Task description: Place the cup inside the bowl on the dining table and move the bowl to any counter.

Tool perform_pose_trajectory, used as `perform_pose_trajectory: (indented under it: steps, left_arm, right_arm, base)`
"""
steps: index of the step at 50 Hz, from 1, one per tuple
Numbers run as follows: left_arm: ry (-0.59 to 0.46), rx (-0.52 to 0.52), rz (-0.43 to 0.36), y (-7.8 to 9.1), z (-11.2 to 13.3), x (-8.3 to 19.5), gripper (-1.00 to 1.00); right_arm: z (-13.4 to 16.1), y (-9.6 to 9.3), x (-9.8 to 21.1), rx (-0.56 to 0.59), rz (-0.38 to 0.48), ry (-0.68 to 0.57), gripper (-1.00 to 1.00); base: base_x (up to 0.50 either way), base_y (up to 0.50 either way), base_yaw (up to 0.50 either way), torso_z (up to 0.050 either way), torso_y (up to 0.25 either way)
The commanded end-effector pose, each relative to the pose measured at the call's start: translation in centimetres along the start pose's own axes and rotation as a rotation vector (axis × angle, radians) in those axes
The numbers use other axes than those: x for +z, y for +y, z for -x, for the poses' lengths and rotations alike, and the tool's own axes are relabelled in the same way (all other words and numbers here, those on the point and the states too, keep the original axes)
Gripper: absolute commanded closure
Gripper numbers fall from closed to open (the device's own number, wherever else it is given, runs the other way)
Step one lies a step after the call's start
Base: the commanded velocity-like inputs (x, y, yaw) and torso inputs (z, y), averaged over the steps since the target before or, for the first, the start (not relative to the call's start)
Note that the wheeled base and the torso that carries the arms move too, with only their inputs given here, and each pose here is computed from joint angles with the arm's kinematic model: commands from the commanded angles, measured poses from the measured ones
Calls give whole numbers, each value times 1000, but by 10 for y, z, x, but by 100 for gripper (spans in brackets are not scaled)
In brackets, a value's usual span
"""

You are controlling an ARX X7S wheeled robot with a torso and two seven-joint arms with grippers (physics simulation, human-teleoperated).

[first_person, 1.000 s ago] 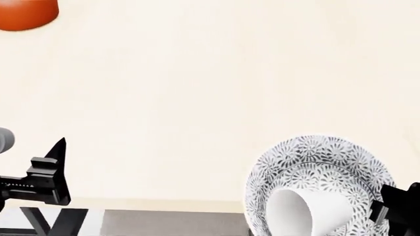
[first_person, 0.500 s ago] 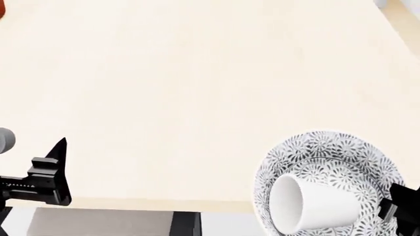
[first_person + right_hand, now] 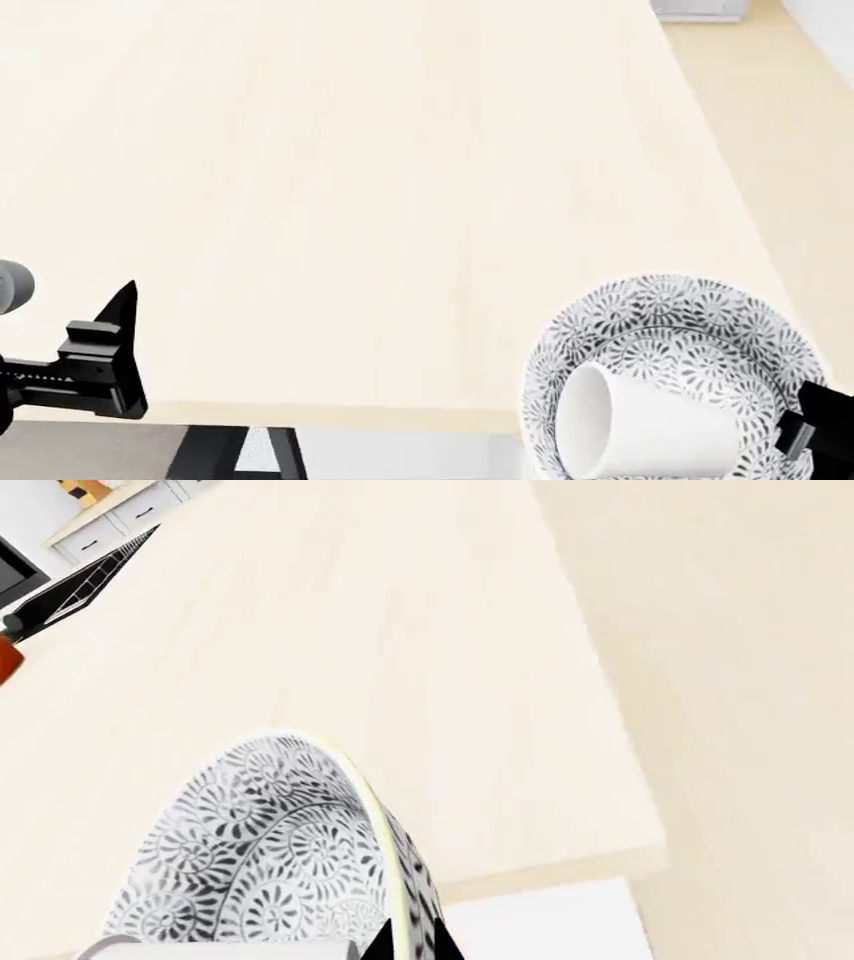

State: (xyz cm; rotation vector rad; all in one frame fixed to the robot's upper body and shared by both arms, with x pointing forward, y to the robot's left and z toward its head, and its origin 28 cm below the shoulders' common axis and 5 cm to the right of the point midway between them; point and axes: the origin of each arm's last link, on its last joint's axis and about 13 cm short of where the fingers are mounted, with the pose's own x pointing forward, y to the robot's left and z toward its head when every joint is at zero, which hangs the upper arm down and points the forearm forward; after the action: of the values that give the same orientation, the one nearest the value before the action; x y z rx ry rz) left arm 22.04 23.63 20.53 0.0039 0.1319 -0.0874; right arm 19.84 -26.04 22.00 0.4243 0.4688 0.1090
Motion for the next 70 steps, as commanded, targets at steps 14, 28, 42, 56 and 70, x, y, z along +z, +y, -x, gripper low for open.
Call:
perform_pose_trajectory:
  steps: [14,28,42,56,70]
  left_arm:
    - [-2,-3,12,0,-3,0,-100]
    - [5,-3,11,-1,-4,-3,-100]
    - [7,1,12,1,-2,-5,-100]
    - [5,-3,10,-1,-3,-2,-100]
    - [7,4,10,0,-5,-4,-100]
  right_arm:
    - [4,-4,0,10,-18,-24,100]
    - [2,-6,-1,11,-21,-23,100]
    - [0,-6,-3,9,-23,-20,100]
    - [2,-8,-5,4,-29,-25,100]
    - [0,-11,-8,-1,-37,-28,100]
  base:
    - [0,-500,0,0,0]
    - [0,-500,0,0,1]
    - [0,-500,0,1,0]
    - [8,-500,0,0,1]
    - [42,-500,0,0,1]
